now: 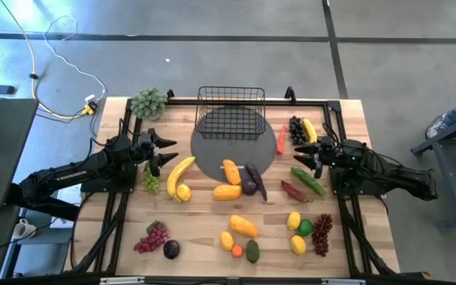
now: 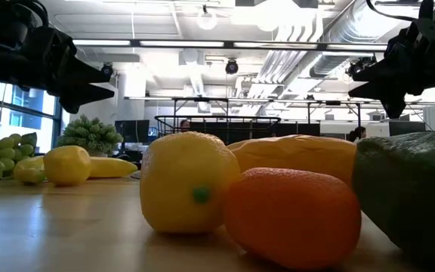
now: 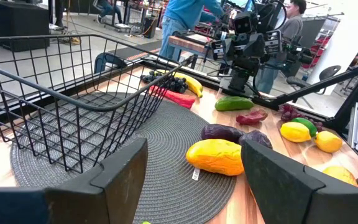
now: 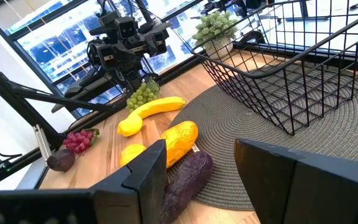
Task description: Build produce basket
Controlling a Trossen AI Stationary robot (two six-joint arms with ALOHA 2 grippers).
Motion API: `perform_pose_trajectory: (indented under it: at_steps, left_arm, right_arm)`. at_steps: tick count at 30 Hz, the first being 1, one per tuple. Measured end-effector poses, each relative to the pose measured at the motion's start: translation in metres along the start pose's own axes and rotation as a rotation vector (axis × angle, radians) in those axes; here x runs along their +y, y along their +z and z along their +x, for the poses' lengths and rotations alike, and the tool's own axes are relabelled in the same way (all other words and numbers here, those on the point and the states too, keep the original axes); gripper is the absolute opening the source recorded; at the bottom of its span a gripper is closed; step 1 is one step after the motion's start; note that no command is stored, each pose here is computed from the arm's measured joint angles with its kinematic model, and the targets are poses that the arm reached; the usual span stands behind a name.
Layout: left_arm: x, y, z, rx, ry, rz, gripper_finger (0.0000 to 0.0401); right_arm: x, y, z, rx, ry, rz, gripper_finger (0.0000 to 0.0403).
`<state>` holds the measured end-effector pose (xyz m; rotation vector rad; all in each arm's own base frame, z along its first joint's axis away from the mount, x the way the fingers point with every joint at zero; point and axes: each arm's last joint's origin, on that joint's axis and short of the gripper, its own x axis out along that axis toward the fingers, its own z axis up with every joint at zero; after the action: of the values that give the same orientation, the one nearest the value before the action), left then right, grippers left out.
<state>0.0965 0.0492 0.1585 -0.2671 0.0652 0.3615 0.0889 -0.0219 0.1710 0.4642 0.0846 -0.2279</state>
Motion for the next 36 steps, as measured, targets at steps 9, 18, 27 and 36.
perform_pose_trajectory:
  at_steps: [9, 18, 27, 36]
  left_arm:
    - [0.002, 0.001, 0.0, -0.021, 0.066, 0.0, 0.025]
    - [0.002, 0.001, 0.0, -0.024, 0.071, 0.0, 0.025]
    - [-0.002, 0.005, -0.001, -0.016, -0.034, 0.004, 0.025]
    - [-0.018, 0.043, -0.007, -0.055, -0.138, 0.08, 0.025]
  right_arm:
    - [0.0, 0.0, 0.0, 0.001, 0.0, 0.0, 0.0172]
    - [0.0, 0.0, 0.0, 0.001, 0.0, 0.0, 0.0172]
    - [0.0, 0.0, 0.0, 0.001, 0.0, 0.0, 0.0172]
    - [0.0, 0.0, 0.0, 0.001, 0.0, 0.0, 0.0172]
